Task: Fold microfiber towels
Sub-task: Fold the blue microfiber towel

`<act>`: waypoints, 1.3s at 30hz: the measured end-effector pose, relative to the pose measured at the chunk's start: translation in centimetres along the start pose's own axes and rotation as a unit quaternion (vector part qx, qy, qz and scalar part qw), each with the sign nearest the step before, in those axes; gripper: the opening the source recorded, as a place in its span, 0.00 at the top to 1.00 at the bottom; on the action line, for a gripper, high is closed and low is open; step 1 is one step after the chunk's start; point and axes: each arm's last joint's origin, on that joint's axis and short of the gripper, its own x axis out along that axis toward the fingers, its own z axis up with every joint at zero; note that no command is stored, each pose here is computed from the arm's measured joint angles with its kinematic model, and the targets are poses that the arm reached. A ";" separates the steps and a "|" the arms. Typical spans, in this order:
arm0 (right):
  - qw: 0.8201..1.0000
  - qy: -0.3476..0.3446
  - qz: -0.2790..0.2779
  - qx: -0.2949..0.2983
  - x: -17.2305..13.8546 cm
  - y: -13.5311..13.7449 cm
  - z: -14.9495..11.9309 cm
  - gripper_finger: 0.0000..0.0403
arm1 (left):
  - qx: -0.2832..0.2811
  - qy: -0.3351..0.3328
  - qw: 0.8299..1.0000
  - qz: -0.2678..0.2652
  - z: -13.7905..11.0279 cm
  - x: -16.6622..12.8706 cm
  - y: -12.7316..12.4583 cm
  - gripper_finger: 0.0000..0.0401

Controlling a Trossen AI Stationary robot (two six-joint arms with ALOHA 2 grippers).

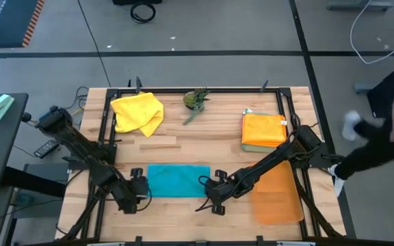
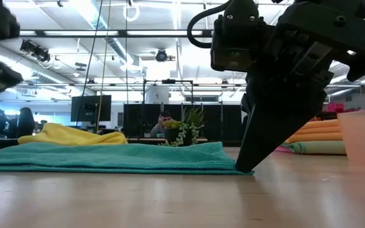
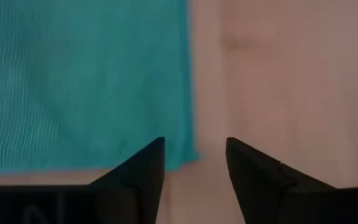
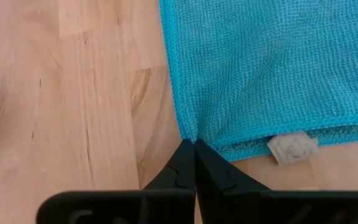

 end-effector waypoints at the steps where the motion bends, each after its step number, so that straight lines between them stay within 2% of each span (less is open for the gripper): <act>1: 1.000 0.000 0.000 -0.001 0.0 0.0 0.0 0.99 | 0.003 -0.011 1.000 -0.009 0.2 -0.4 -0.1 0.55; 4: 1.000 0.000 -0.001 0.000 0.0 -0.1 0.1 0.99 | 0.007 -0.048 0.999 0.013 0.6 -0.9 0.1 0.56; 6: 1.000 0.000 -0.001 0.000 0.0 -0.1 0.1 0.99 | 0.003 -0.059 0.998 0.038 0.8 -0.6 0.4 0.61; 9: 1.000 0.000 -0.001 0.000 0.1 -0.2 0.1 0.99 | -0.005 -0.052 0.997 0.056 1.0 0.5 0.7 0.74; 12: 1.000 0.000 -0.001 0.000 0.0 -0.1 0.1 0.99 | 0.004 -0.049 0.997 0.054 1.0 1.7 0.4 0.93; 13: 1.000 0.000 -0.001 0.000 0.1 -0.2 0.1 0.99 | 0.006 -0.043 0.998 0.054 0.9 2.1 0.3 0.96; 20: 1.000 -0.002 0.001 -0.004 0.0 -0.1 0.2 0.99 | -0.007 -0.009 0.997 0.077 0.0 4.1 0.3 0.97; 27: 1.000 0.003 0.017 -0.013 -0.2 0.2 0.6 0.95 | -0.017 -0.007 0.997 0.079 0.0 4.4 0.2 0.96; 33: 0.999 -0.006 0.041 -0.013 -2.6 0.6 1.3 0.83 | -0.017 -0.004 0.997 0.076 -0.1 4.4 0.2 0.98; 39: 0.998 -0.063 0.009 0.003 -5.9 0.0 2.7 0.69 | -0.016 -0.001 0.997 0.076 -0.1 4.4 0.3 0.97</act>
